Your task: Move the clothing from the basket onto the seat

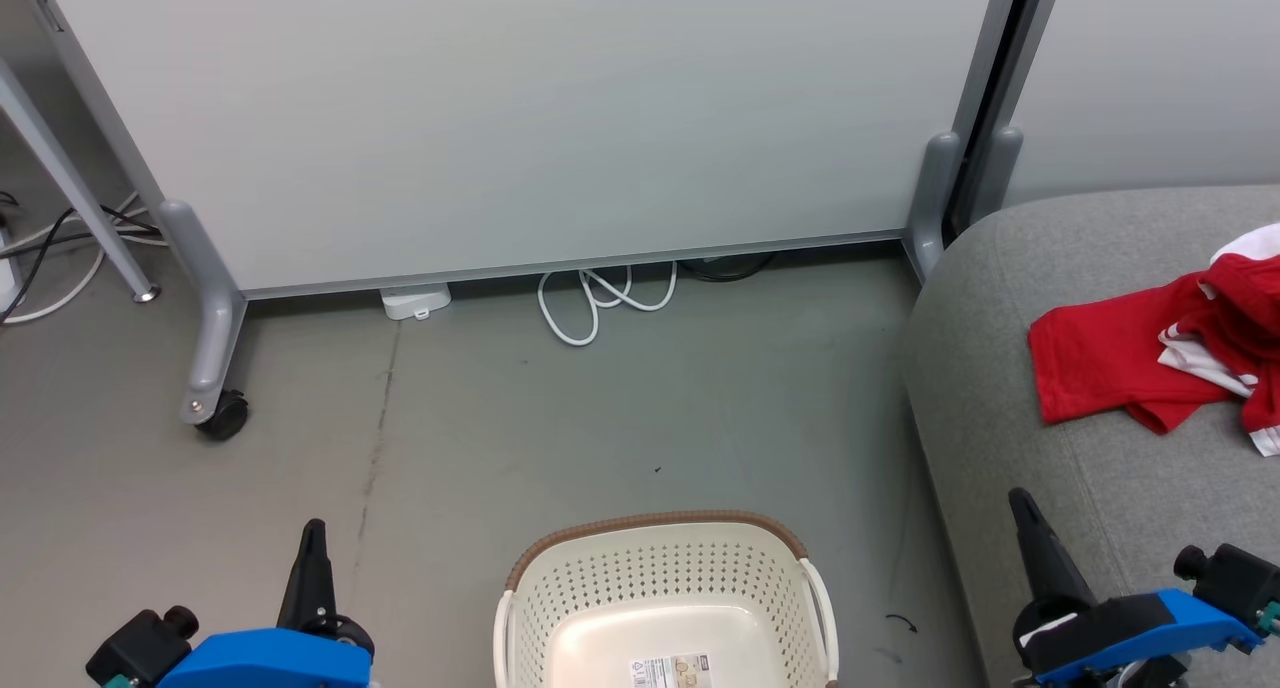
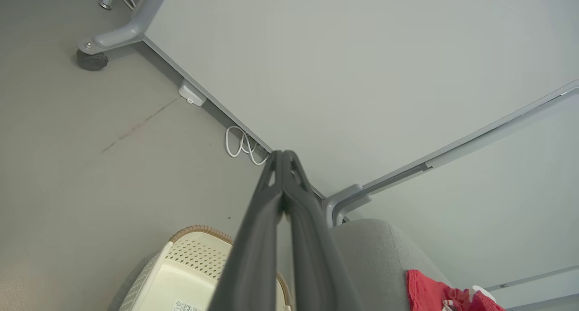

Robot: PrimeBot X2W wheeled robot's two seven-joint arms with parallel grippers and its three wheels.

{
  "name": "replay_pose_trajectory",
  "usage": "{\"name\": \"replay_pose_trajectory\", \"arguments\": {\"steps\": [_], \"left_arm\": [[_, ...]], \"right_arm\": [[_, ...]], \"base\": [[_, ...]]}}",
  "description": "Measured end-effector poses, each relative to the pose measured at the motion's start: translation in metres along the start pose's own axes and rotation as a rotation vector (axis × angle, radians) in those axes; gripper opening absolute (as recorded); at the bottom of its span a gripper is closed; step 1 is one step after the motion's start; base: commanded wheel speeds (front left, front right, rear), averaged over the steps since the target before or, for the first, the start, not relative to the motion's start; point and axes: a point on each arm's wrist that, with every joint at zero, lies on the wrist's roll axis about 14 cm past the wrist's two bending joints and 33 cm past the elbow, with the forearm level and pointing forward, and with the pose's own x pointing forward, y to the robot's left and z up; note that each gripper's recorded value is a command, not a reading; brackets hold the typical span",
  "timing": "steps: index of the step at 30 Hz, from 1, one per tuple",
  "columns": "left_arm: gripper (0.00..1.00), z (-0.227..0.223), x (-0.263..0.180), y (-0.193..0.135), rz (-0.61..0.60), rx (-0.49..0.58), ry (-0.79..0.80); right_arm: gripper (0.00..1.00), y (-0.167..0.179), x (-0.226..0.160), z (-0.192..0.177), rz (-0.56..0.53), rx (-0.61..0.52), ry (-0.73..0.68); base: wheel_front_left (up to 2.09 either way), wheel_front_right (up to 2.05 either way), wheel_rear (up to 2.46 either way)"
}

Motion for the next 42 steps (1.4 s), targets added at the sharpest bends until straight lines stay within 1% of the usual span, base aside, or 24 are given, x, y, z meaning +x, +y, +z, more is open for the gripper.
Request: {"name": "replay_pose_trajectory", "arguments": {"steps": [10, 11, 12, 21, 22, 42], "left_arm": [[0.0, 0.007, 0.004, -0.005, -0.012, -0.114, -0.01], [0.0, 0.007, 0.004, -0.005, -0.012, -0.114, -0.01], [0.0, 0.008, 0.005, -0.006, -0.015, -0.134, -0.012], [0.0, 0.013, 0.008, -0.011, -0.03, -0.216, -0.016], [0.0, 0.014, 0.008, -0.012, -0.033, -0.235, -0.015], [0.0, 0.025, 0.014, -0.024, -0.076, -0.402, -0.023]], "right_arm": [[0.0, 0.001, 0.002, 0.006, 0.007, 0.127, -0.02], [0.0, 0.001, 0.002, 0.006, 0.007, 0.127, -0.02], [0.0, 0.002, 0.003, 0.008, 0.011, 0.151, -0.025], [0.0, 0.004, 0.004, 0.013, 0.021, 0.241, -0.039], [0.0, 0.005, 0.005, 0.014, 0.024, 0.264, -0.042], [0.0, 0.007, 0.007, 0.025, 0.047, 0.452, -0.072]], "base": [[0.0, 0.0, 0.0], [0.0, 0.0, 0.0], [0.0, 0.0, 0.0], [0.0, 0.0, 0.0], [0.0, 0.0, 0.0], [0.0, 0.0, 0.0]]}}
